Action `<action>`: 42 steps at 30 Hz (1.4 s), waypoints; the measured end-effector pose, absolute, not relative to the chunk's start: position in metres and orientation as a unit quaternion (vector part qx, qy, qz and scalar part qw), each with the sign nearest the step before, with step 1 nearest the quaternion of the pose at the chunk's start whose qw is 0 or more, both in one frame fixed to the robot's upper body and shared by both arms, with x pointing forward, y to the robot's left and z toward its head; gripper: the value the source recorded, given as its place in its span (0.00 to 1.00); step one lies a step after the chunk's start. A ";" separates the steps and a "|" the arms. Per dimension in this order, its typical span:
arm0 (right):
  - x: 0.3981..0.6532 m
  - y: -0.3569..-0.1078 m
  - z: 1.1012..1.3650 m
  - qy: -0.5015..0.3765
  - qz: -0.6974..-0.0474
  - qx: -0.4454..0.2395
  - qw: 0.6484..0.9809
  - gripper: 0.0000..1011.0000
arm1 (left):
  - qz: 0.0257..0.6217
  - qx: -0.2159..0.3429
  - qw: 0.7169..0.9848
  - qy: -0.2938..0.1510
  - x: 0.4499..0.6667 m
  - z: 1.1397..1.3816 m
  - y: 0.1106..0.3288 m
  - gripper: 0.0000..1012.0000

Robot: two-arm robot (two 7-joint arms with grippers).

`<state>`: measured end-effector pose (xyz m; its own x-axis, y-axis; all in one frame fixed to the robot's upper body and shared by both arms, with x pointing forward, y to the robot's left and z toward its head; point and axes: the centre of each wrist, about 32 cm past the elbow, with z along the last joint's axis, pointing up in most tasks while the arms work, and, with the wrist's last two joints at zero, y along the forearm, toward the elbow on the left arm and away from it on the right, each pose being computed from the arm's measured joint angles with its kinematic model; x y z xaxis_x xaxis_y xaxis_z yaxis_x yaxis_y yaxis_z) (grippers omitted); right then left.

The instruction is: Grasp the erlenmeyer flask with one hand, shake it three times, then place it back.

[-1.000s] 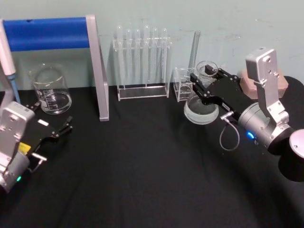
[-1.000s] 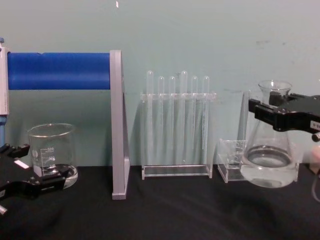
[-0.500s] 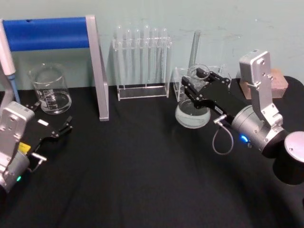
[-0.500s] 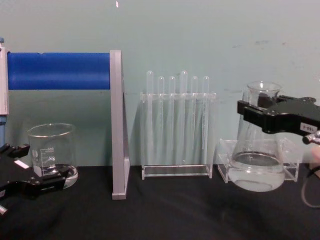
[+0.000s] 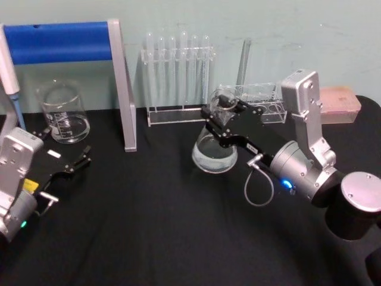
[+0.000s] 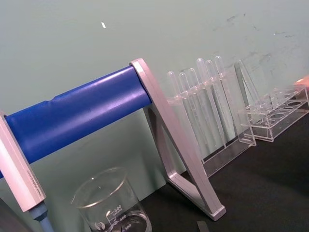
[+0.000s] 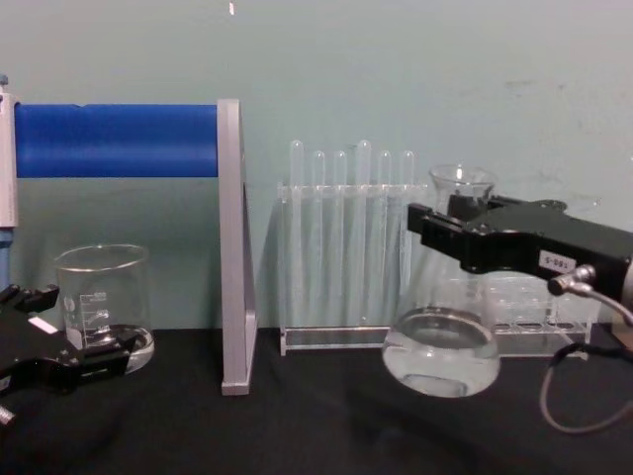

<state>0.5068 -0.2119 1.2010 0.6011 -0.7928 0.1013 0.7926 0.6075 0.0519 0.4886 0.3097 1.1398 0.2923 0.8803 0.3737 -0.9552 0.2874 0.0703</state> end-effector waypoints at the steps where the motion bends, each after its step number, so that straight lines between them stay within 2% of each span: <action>1: 0.506 -0.211 1.201 -0.056 -0.441 0.001 0.896 0.45 | 0.580 0.141 0.791 -0.132 0.489 1.140 0.310 0.99; 23: 0.506 -0.205 1.190 -0.034 -0.431 -0.006 0.902 0.45 | 0.580 0.141 0.791 -0.132 0.489 1.140 0.310 0.99; 42: 0.508 -0.207 1.166 -0.008 -0.421 -0.020 0.907 0.45 | 0.580 0.141 0.791 -0.132 0.489 1.140 0.310 0.99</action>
